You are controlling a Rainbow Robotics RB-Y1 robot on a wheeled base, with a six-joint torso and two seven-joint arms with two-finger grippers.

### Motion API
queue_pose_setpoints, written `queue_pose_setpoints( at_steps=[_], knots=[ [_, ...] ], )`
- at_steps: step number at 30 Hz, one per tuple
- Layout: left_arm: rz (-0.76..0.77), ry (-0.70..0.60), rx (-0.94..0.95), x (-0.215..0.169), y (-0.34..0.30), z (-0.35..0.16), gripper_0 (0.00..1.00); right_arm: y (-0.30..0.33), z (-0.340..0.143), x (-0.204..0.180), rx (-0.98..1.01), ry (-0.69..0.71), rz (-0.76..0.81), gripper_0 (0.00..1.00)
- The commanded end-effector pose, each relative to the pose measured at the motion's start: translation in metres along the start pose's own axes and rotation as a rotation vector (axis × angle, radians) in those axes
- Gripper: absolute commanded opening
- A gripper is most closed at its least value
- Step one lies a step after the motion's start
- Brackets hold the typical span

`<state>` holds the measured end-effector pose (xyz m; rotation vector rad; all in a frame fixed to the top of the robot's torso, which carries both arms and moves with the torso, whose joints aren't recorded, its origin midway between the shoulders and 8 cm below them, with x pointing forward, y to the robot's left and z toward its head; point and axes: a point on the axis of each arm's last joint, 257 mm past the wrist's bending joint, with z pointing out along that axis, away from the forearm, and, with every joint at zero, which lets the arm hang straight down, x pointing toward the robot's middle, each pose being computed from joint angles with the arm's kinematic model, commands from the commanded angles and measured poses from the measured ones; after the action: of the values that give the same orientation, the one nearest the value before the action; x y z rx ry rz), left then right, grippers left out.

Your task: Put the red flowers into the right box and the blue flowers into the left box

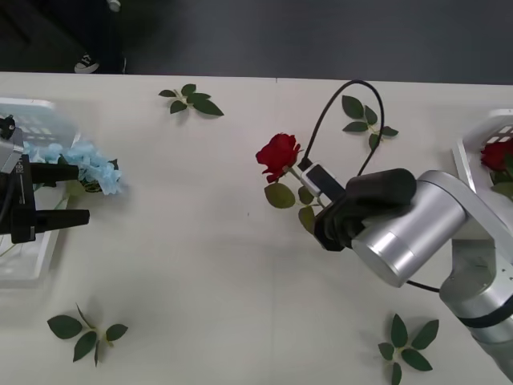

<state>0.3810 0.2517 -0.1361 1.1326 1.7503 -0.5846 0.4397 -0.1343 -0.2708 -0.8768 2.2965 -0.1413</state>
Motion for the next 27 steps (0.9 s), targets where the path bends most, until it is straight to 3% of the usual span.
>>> queue_pose_setpoints(
  at_steps=[1,10,17,27],
  knots=[
    [0.115,0.018,-0.022,-0.011,0.007,-0.009,0.83,-0.028,-0.036,-0.019,0.049,-0.150,0.063,0.00],
    [0.115,0.018,-0.022,-0.011,0.007,-0.009,0.83,-0.103,-0.104,-0.035,0.164,-0.412,0.147,0.00],
    [0.115,0.018,-0.022,-0.011,0.007,-0.009,0.83,-0.183,-0.162,-0.030,0.263,-0.535,0.184,0.00],
    [0.115,0.018,-0.022,-0.011,0.007,-0.009,0.83,-0.297,-0.225,0.017,0.418,-0.535,0.296,0.00]
  ],
)
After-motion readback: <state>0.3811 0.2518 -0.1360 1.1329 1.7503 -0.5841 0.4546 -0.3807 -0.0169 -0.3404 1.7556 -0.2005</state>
